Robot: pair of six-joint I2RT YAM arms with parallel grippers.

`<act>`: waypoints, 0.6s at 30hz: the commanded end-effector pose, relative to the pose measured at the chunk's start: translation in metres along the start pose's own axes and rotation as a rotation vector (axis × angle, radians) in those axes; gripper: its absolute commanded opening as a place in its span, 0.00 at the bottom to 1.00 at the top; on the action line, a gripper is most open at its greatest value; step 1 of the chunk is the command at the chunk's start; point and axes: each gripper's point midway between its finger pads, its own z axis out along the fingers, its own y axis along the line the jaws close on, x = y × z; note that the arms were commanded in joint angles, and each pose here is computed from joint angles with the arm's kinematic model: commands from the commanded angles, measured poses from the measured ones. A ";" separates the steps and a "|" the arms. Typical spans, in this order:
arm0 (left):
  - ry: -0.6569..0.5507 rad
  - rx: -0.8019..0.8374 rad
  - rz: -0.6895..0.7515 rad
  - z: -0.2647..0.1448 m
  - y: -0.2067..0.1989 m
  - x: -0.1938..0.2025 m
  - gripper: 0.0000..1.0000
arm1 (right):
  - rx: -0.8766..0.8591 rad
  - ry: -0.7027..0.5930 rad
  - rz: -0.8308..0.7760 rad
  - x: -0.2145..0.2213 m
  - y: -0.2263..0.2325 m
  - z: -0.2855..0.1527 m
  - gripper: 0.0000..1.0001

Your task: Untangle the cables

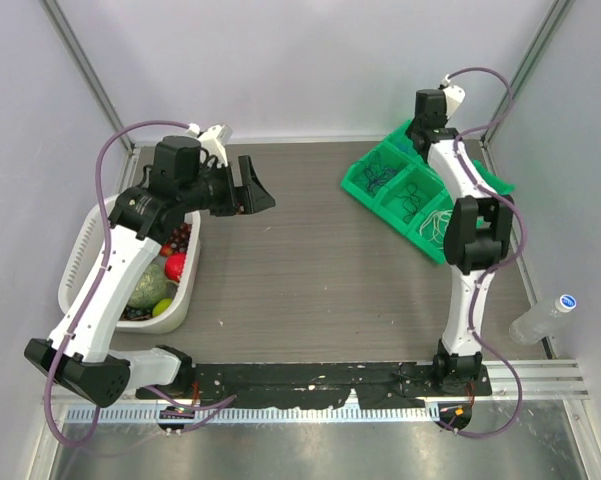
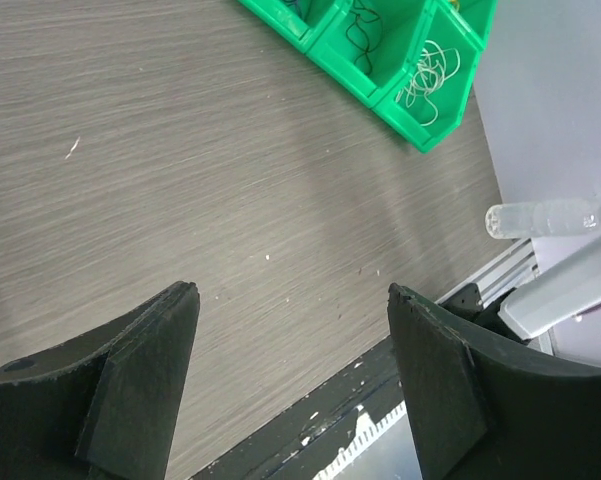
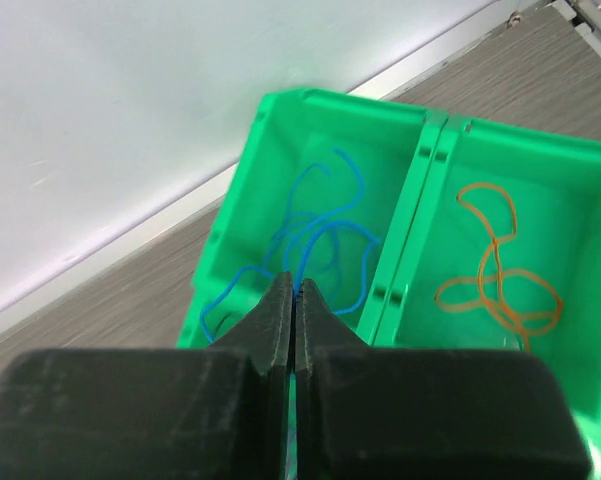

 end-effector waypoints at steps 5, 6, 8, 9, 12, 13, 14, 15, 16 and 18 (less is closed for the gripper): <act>-0.058 -0.060 0.084 -0.032 0.000 -0.013 0.80 | 0.043 -0.190 -0.037 -0.041 0.007 0.063 0.01; -0.056 -0.071 0.083 -0.032 0.002 -0.013 0.80 | 0.061 -0.187 -0.039 -0.038 0.004 0.070 0.01; -0.046 -0.074 0.079 -0.033 0.002 -0.011 0.80 | 0.062 -0.164 -0.051 -0.030 0.004 0.077 0.09; -0.041 -0.071 0.076 -0.033 0.001 -0.010 0.80 | 0.071 -0.130 -0.066 -0.019 0.001 0.081 0.18; -0.036 -0.057 0.063 -0.033 -0.002 -0.010 0.80 | 0.057 -0.089 -0.076 -0.011 0.003 0.080 0.44; -0.038 -0.046 0.062 -0.033 -0.004 -0.011 0.80 | 0.060 -0.071 -0.081 -0.009 0.001 0.075 0.56; -0.035 -0.037 0.057 -0.031 -0.006 -0.011 0.80 | 0.058 -0.065 -0.075 -0.009 0.001 0.073 0.59; -0.033 -0.028 0.052 -0.030 -0.008 -0.011 0.79 | 0.059 -0.052 -0.077 -0.011 0.000 0.064 0.62; -0.031 -0.015 0.046 -0.030 -0.010 -0.011 0.79 | 0.057 -0.046 -0.080 -0.013 0.001 0.059 0.63; -0.025 0.008 0.029 -0.027 -0.014 -0.010 0.79 | 0.063 -0.035 -0.092 -0.019 0.000 0.041 0.64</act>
